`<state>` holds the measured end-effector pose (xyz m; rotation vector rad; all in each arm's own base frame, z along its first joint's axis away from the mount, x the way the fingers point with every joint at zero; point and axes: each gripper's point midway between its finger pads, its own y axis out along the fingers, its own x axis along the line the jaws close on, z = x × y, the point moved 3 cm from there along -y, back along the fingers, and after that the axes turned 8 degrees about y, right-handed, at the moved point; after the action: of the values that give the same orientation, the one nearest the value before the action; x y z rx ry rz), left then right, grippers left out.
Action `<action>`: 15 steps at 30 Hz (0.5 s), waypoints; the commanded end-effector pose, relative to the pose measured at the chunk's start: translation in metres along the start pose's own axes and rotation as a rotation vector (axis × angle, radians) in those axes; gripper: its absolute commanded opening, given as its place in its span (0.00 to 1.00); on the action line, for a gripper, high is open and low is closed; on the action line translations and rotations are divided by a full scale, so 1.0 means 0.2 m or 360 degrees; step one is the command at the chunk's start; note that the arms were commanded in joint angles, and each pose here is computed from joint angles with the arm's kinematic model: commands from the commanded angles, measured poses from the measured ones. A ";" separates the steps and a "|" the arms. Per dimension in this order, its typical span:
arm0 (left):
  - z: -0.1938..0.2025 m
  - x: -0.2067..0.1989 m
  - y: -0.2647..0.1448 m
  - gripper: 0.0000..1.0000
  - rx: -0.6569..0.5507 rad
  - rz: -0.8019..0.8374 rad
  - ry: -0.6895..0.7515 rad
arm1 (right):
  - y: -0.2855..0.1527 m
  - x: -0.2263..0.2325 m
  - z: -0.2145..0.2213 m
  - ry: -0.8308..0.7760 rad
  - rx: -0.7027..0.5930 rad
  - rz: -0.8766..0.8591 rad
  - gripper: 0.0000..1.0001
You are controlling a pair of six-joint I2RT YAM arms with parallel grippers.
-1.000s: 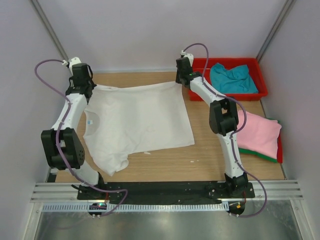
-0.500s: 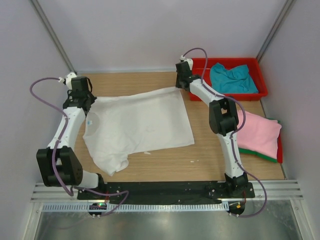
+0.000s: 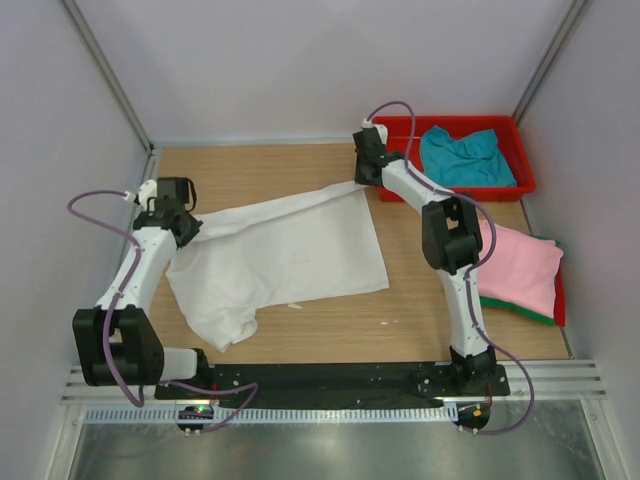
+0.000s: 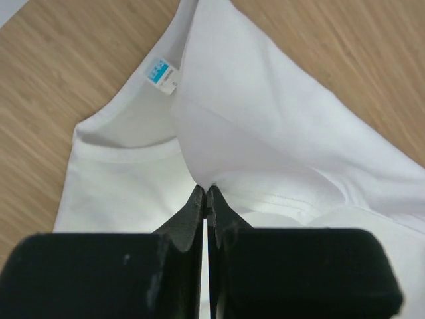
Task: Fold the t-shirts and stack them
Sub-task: Fold the tshirt
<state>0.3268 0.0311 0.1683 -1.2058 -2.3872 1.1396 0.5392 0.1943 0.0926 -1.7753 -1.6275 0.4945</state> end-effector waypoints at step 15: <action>0.18 0.19 -0.02 0.00 0.0043 -0.0223 -0.0137 | -0.16 0.03 -0.09 -0.0105 -0.0009 -0.0092 0.01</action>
<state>0.2834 0.0318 0.1326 -0.9942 -2.3923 1.2453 0.5293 0.1950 0.0862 -1.7144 -1.6563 0.5892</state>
